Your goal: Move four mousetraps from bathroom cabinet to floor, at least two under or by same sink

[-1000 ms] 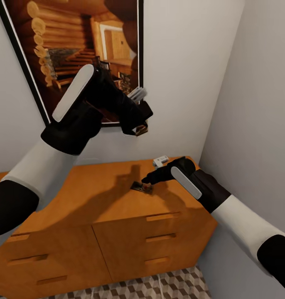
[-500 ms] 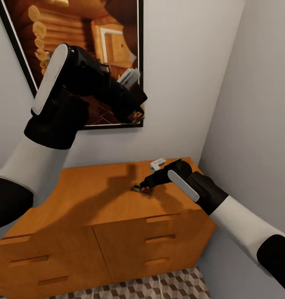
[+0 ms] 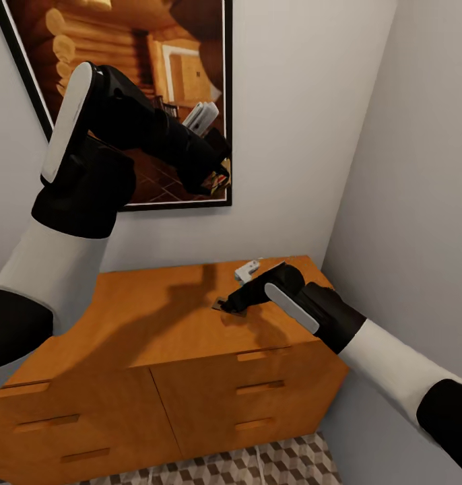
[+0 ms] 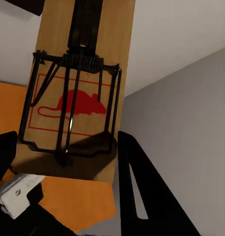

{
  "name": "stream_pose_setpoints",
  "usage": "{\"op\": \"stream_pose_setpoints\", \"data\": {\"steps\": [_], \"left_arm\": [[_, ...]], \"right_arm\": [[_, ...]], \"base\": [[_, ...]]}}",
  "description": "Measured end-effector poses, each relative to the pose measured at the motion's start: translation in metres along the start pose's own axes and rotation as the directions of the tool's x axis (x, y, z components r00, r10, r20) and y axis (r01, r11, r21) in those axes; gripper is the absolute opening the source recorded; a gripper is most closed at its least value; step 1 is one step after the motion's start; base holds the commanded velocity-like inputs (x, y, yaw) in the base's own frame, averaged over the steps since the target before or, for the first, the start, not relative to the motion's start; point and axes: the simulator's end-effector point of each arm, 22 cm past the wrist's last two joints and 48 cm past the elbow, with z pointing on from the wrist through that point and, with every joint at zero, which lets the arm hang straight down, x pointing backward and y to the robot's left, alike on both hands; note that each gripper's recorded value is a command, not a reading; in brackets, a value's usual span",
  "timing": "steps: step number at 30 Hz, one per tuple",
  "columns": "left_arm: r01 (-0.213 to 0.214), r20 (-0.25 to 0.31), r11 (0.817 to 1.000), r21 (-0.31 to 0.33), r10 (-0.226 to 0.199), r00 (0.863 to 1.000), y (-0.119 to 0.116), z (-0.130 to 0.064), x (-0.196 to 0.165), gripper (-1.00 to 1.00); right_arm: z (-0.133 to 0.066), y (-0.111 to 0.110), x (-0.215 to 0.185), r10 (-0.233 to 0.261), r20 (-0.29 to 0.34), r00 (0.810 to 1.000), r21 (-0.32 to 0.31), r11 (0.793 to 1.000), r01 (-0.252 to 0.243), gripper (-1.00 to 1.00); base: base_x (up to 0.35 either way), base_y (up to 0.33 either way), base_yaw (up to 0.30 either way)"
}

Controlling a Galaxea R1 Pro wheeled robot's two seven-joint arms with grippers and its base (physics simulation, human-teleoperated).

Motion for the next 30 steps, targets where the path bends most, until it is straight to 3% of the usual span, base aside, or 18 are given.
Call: {"op": "stream_pose_setpoints", "data": {"steps": [3, 7, 10, 13, 16, 19, 27, 30], "left_arm": [[0.001, -0.001, 1.000, 0.000, -0.001, 1.000, 0.000, 0.000, 0.000, -1.00], [0.000, -0.002, 1.000, -0.002, 0.000, 1.000, 0.001, 0.001, 0.001, -1.00], [0.000, -0.003, 1.000, -0.003, 0.000, 1.000, 0.001, 0.001, 0.001, -1.00], [-0.001, -0.004, 1.000, -0.004, 0.001, 1.000, 0.001, 0.002, 0.001, -1.00], [-0.001, -0.005, 1.000, -0.004, 0.001, 1.000, 0.001, 0.002, 0.002, -1.00], [-0.002, -0.007, 1.000, -0.005, 0.002, 1.000, 0.000, 0.002, 0.003, -1.00], [-0.006, -0.012, 1.000, -0.005, 0.006, 1.000, -0.001, 0.003, 0.006, -1.00], [-0.006, -0.012, 1.000, -0.007, 0.006, 1.000, 0.000, 0.004, 0.006, -1.00]], "right_arm": [[-0.010, 0.016, -0.019, -0.095, 0.024, 0.995, 0.002, 0.995, 0.095, 1.00], [-0.025, 0.022, -0.056, -0.219, 0.047, 0.975, 0.044, 0.975, 0.217, 1.00], [-0.028, 0.024, -0.071, -0.268, 0.039, 0.963, 0.069, 0.962, 0.265, 1.00], [-0.015, 0.029, -0.074, -0.313, -0.014, 0.950, 0.094, 0.945, 0.313, 1.00], [0.008, 0.022, -0.064, -0.324, -0.115, 0.939, 0.134, 0.932, 0.337, 1.00], [0.021, 0.015, -0.058, -0.313, -0.175, 0.934, 0.163, 0.926, 0.340, 1.00], [0.027, 0.015, -0.050, -0.319, -0.212, 0.924, 0.163, 0.920, 0.355, 1.00], [0.032, 0.023, -0.038, -0.352, -0.237, 0.906, 0.127, 0.913, 0.388, 1.00]], "base": [[0.000, 0.000, 0.000], [0.000, 0.000, 0.000], [0.000, 0.000, 0.000], [0.017, 0.000, 0.000], [0.055, 0.000, 0.000], [0.081, 0.000, 0.000], [0.210, 0.000, 0.000], [0.262, 0.000, 0.000]]}}
